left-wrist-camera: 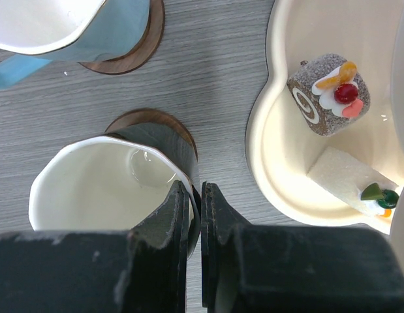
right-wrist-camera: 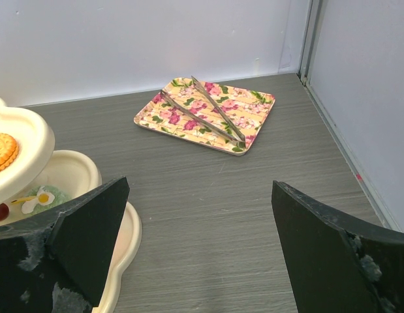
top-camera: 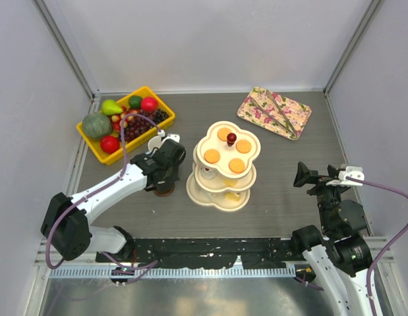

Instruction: Serve the afternoon tea

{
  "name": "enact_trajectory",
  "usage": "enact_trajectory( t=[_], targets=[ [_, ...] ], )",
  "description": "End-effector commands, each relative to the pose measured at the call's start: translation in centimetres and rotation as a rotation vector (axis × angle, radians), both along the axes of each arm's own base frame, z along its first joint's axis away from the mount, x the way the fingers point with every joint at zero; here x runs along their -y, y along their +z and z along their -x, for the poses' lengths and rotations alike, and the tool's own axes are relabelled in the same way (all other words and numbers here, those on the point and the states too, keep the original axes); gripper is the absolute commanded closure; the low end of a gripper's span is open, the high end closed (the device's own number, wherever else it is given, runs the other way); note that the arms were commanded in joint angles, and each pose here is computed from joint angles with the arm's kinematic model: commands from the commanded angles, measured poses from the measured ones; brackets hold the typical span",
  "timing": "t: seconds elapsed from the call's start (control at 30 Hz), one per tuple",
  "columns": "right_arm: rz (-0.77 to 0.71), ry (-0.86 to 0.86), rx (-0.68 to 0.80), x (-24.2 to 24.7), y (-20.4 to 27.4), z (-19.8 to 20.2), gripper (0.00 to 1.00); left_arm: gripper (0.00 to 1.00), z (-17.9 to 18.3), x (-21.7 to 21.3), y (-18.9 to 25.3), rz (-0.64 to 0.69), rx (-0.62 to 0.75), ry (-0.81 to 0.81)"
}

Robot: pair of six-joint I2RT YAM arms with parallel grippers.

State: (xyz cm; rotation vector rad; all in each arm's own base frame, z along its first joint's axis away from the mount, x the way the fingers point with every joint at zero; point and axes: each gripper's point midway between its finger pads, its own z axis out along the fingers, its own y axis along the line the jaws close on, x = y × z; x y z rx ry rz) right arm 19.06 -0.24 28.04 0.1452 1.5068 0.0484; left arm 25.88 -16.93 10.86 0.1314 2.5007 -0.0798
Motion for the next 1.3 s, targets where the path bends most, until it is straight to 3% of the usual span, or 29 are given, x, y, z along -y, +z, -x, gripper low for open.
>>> enact_trajectory(
  t=[0.0, 0.4, 1.27],
  targets=[
    [-0.011, -0.012, 0.055, 0.3, 1.4, 0.1, 0.02, 0.91, -0.5, 0.1, 1.8, 0.010, 0.064, -0.002],
    [-0.010, -0.014, 0.056, 0.3, 1.4, 0.1, 0.02, 0.93, -0.6, -0.8, 2.1, -0.080, 0.089, -0.061],
    [-0.009, -0.011, 0.059, 0.2, 1.4, 0.1, 0.02, 0.91, -0.7, 0.5, 1.6, 0.017, 0.079, 0.007]
  ],
)
